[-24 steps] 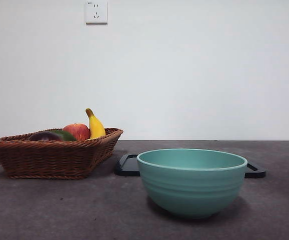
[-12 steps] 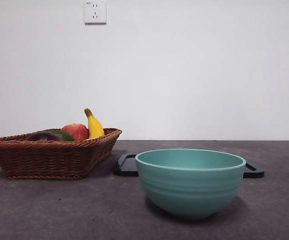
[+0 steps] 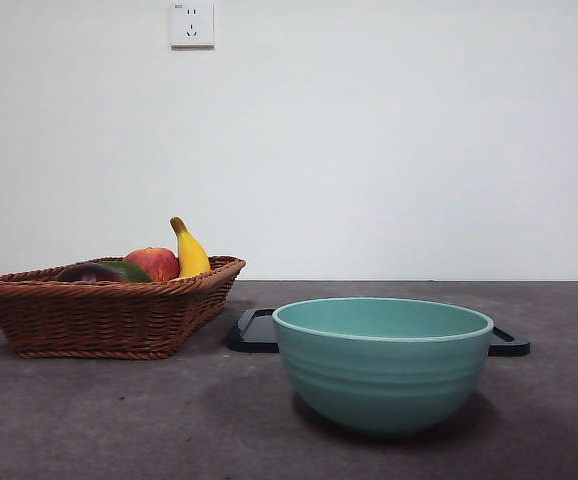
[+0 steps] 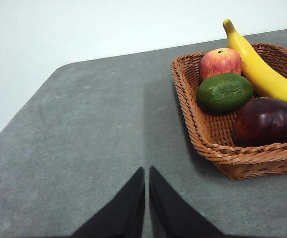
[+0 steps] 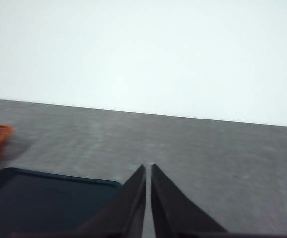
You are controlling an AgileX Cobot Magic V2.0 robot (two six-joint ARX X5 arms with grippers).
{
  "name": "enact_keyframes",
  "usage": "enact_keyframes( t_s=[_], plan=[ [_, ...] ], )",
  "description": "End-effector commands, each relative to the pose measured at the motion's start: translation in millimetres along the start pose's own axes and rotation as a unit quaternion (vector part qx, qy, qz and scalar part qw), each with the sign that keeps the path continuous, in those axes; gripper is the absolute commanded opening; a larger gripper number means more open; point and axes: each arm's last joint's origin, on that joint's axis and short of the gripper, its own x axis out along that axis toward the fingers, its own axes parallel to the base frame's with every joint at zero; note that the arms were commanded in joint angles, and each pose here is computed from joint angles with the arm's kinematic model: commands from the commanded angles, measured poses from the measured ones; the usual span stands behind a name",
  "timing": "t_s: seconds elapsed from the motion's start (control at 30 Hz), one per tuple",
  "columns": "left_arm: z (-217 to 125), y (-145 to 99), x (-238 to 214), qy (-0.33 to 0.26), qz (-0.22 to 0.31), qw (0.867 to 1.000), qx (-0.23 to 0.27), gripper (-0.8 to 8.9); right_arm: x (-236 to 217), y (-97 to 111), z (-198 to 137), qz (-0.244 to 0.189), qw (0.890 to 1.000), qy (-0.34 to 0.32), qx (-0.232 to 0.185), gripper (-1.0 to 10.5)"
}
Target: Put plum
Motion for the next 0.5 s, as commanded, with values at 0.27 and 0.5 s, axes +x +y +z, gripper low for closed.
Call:
enact_keyframes(
  t_s=[0.27,0.5],
  plan=[
    [-7,-1,2,0.015,-0.002,1.0,-0.004,0.12,-4,-3,-56,-0.051,0.998,-0.022,-0.005,0.1],
    [-7,-1,2,0.015,-0.002,1.0,-0.004,0.12,-2,-3,-80,-0.052,0.999,-0.005,0.001,0.1]
  ],
)
